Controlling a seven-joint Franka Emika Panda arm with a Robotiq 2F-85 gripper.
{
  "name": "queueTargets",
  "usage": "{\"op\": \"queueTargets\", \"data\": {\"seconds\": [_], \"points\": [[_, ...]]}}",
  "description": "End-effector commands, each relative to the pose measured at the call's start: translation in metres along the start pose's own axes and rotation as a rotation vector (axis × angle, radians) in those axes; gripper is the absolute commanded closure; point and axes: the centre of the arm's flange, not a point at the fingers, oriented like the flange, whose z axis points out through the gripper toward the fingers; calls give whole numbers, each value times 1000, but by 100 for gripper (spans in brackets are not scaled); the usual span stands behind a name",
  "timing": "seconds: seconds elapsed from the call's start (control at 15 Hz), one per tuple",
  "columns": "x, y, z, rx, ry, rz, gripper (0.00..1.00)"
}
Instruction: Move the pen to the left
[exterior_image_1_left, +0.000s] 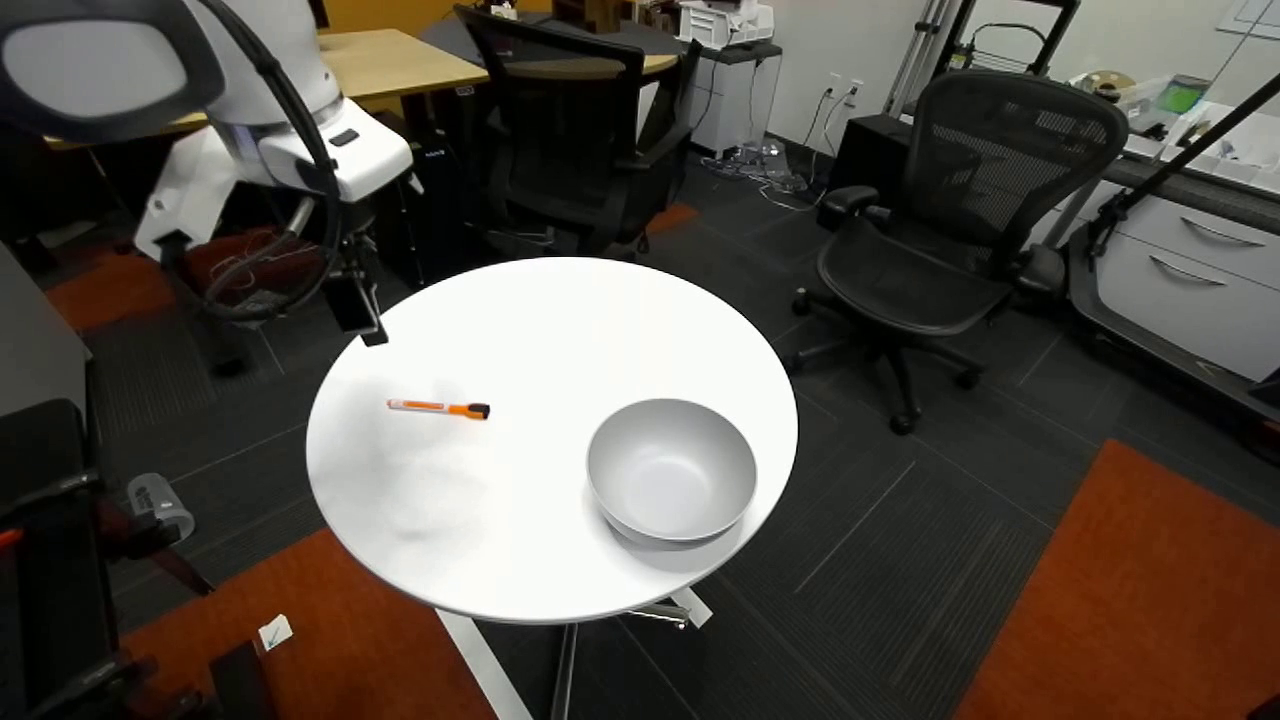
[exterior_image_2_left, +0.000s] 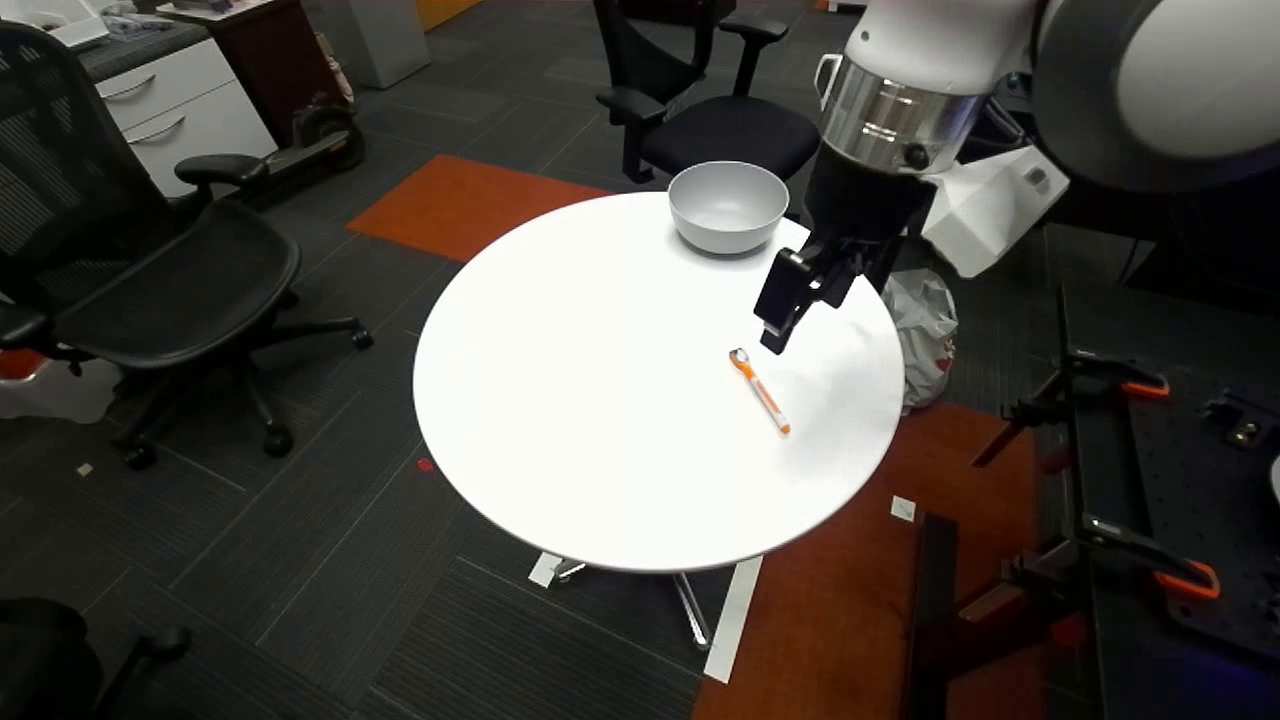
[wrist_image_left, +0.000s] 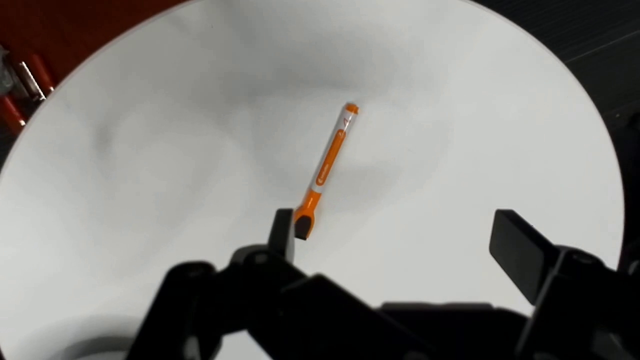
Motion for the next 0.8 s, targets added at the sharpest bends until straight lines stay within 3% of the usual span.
{"op": "queueTargets", "data": {"seconds": [0.0,0.4,0.73], "points": [[18,-9,36,-18,20,114,0],[44,4,76,-51,-7,250,0],[62,12,98,-75,-28,283,0]]}}
